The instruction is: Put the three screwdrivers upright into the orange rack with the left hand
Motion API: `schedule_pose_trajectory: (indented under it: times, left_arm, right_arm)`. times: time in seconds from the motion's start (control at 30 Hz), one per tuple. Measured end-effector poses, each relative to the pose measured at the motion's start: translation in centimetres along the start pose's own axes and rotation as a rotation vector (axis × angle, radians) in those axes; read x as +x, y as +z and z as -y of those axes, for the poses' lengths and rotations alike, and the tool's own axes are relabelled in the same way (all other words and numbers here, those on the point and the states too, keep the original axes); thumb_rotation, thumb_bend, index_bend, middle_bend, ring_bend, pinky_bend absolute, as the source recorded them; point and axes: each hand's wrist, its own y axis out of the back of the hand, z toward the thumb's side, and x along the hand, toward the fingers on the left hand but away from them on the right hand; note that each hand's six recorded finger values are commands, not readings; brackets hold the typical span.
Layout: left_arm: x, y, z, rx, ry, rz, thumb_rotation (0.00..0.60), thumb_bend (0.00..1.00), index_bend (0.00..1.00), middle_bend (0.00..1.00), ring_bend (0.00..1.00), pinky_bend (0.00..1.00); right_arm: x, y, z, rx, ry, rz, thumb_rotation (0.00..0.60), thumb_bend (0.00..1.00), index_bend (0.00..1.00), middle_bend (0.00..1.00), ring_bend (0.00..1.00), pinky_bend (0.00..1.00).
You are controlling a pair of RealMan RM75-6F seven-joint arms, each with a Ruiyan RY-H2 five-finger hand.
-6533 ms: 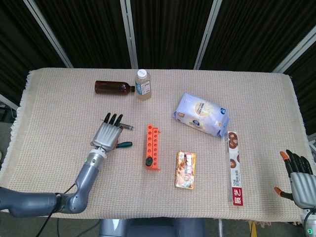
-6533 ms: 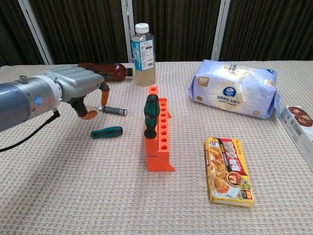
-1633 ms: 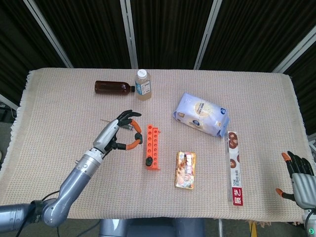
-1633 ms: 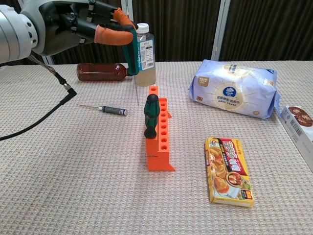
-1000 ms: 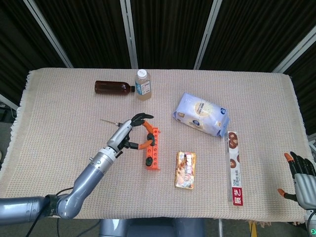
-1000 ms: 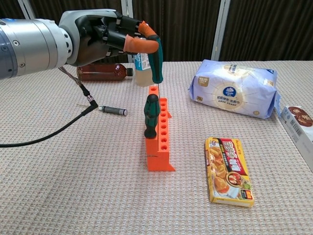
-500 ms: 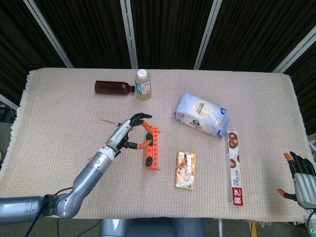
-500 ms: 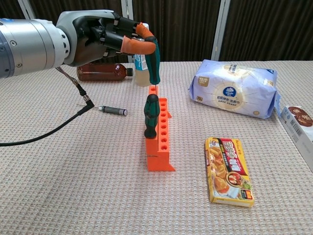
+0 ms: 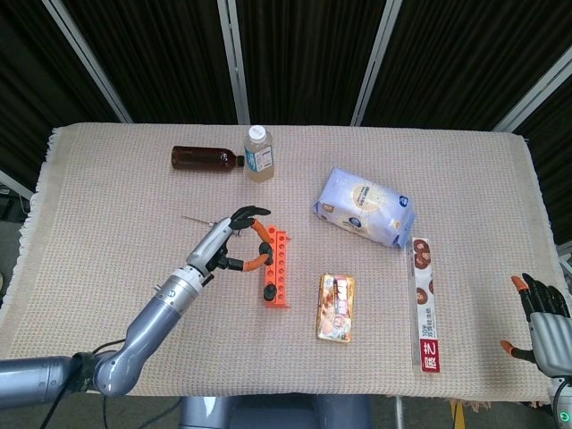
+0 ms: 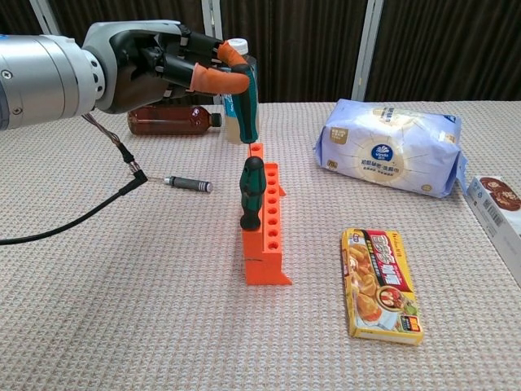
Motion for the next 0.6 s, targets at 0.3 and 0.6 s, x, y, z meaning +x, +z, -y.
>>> schedule_pose_trajectory:
  times: [0.3,0.6]
  left_arm:
    - [0.1,-0.5,0.1,0.017,-0.010,-0.011,0.600,0.39,0.69,0.12,0.00,0.00]
    - [0.5,-2.1,1.1,0.044,-0.008,-0.033,0.600,0.39,0.68,0.12,0.00,0.00]
  right_arm:
    - [0.0,0.1,0.0,0.000,0.001,0.002,0.600,0.00,0.00,0.00,0.00,0.00]
    - [0.0,-0.1,0.0,0.001,0.004,0.007,0.600,0.00,0.00,0.00,0.00,0.00]
